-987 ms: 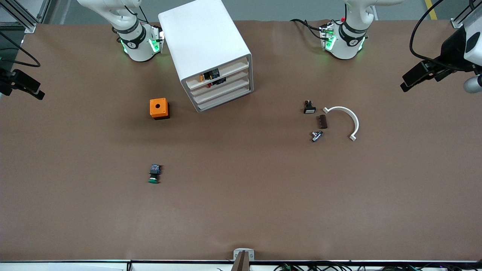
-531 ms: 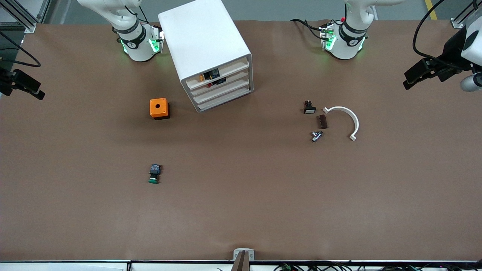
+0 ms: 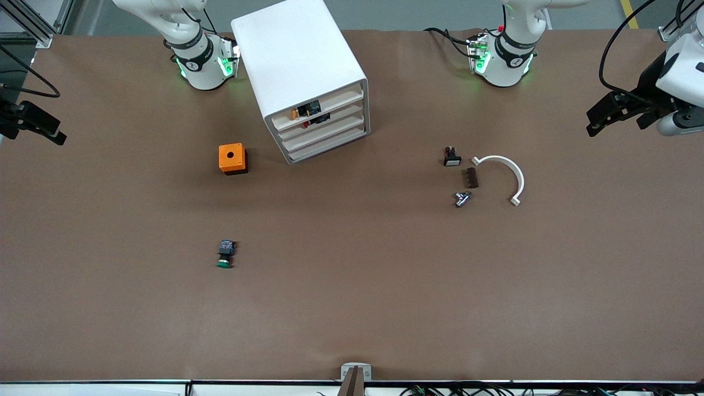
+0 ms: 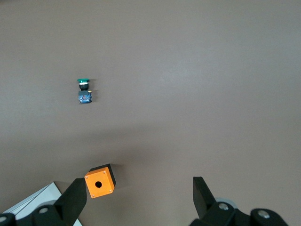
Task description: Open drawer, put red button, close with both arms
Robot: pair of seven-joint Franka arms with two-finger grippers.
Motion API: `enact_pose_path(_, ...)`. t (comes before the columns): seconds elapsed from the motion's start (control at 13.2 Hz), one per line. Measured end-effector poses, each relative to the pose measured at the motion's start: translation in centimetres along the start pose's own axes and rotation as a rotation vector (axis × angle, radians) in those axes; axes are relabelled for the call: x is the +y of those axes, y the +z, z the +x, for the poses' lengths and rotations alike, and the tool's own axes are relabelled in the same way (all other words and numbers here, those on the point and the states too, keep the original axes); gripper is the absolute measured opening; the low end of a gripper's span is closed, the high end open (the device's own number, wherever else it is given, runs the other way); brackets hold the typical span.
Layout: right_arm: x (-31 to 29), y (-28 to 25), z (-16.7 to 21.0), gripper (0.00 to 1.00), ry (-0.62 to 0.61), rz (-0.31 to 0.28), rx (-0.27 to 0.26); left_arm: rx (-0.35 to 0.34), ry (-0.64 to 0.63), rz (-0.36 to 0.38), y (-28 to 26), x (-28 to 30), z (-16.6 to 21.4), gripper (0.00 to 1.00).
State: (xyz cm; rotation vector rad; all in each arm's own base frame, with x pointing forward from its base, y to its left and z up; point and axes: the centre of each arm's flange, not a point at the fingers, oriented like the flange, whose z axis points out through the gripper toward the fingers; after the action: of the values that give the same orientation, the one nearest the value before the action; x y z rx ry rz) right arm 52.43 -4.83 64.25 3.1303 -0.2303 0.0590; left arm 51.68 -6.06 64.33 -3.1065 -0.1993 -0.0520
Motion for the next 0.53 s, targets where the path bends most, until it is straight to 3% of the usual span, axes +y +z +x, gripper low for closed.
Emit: enact_pose_path(0.53, 0.00, 0.04, -0.05, 1.00, 0.000, 0.000, -0.005, -0.005, 0.021, 0.003, 0.23, 0.70, -0.58, 1.00)
